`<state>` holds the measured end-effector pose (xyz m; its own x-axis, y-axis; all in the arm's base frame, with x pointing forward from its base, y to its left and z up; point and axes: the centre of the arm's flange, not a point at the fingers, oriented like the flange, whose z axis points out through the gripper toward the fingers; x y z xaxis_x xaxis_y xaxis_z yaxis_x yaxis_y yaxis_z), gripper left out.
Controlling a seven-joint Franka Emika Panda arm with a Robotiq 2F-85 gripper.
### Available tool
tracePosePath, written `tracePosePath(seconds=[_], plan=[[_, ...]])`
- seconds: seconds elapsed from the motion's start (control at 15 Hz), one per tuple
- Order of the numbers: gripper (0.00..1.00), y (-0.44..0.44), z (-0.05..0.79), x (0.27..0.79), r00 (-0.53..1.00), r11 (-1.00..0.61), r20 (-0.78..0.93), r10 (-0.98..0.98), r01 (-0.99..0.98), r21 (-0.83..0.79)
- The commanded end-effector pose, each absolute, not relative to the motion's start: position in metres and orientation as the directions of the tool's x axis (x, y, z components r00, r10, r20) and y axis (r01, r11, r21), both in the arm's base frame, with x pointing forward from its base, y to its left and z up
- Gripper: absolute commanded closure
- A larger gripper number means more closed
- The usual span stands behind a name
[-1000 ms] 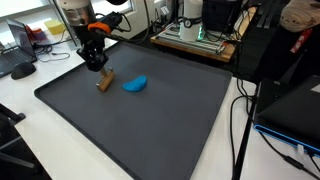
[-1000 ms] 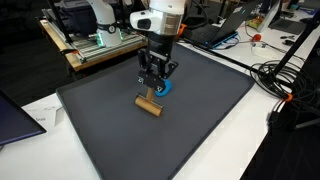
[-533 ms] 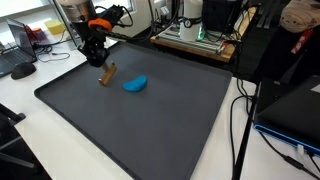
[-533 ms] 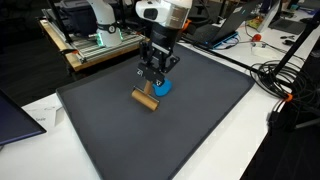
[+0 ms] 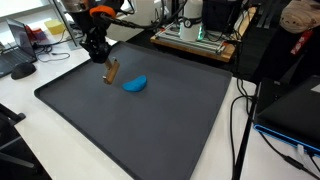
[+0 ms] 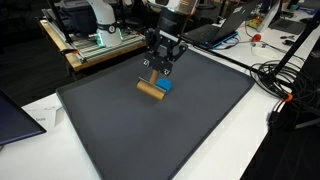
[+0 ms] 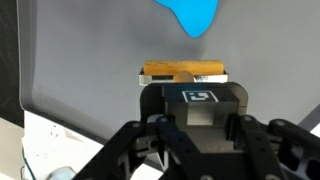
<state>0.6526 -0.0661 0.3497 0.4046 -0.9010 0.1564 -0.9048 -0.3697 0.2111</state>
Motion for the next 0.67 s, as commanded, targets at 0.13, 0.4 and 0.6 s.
tracePosePath(seconds=[0.13, 0.4, 0.6], plan=[[0.78, -0.062, 0.372, 0.653, 0.485, -0.458, 0.078, -0.871, -0.860, 0.225], [0.78, -0.037, 0.374, 0.660, 0.600, -0.570, 0.034, -0.799, -0.775, 0.272], [0.78, -0.018, 0.377, 0.665, 0.670, -0.641, 0.006, -0.742, -0.712, 0.287]])
